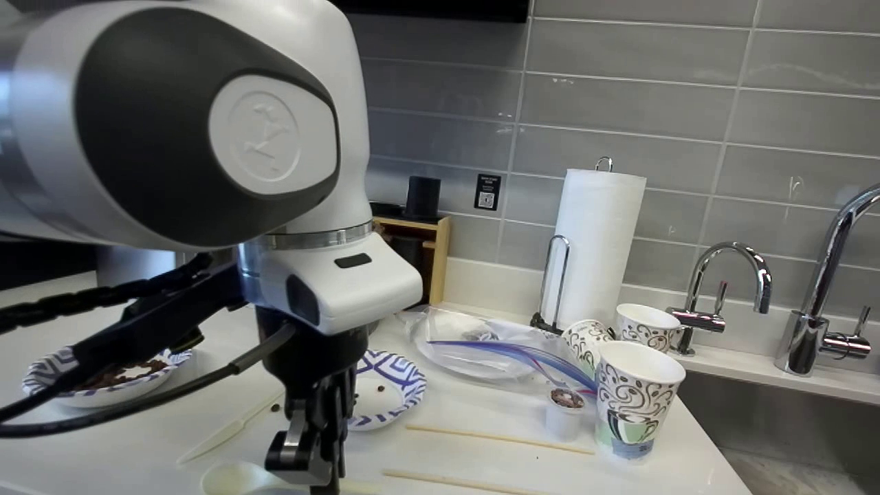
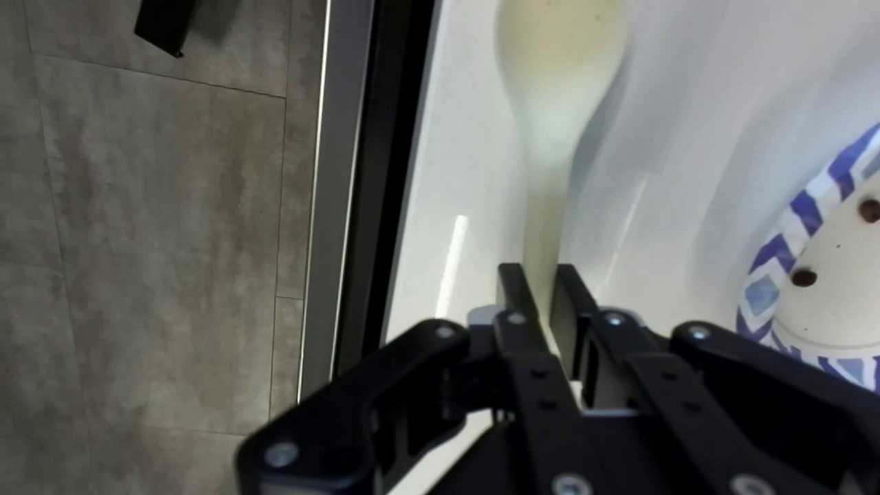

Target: Use the plastic spoon to put some of the contents of the plate on the left to the plate on the right

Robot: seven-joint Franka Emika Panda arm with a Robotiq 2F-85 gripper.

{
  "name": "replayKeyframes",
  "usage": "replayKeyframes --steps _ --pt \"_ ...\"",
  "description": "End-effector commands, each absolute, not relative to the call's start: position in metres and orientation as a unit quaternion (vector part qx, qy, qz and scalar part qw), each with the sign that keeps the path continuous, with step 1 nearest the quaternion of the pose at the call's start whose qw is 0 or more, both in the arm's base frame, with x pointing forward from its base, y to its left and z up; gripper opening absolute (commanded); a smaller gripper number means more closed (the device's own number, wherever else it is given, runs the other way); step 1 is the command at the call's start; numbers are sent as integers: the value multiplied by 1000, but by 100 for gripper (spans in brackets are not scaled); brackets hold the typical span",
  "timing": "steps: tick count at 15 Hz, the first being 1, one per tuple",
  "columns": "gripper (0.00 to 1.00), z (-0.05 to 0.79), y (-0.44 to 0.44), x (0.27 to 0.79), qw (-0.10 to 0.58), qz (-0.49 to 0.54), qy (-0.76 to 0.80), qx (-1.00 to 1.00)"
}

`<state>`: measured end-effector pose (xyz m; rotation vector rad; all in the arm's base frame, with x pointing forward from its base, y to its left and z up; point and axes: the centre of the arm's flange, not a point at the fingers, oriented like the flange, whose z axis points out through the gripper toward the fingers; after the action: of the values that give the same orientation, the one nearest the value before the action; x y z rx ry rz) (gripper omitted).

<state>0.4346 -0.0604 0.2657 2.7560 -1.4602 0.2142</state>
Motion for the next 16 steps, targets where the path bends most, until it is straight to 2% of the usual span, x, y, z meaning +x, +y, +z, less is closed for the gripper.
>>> replayKeyframes --steps 1,10,11,12,16 --pt "3 243 -56 443 8 69 -481 874" --pt "3 230 -56 443 15 56 -491 869" --pt "38 229 -56 443 16 51 -495 867" --pt "39 229 -57 442 10 52 -495 867" --pt "68 235 -60 441 9 59 -496 866"
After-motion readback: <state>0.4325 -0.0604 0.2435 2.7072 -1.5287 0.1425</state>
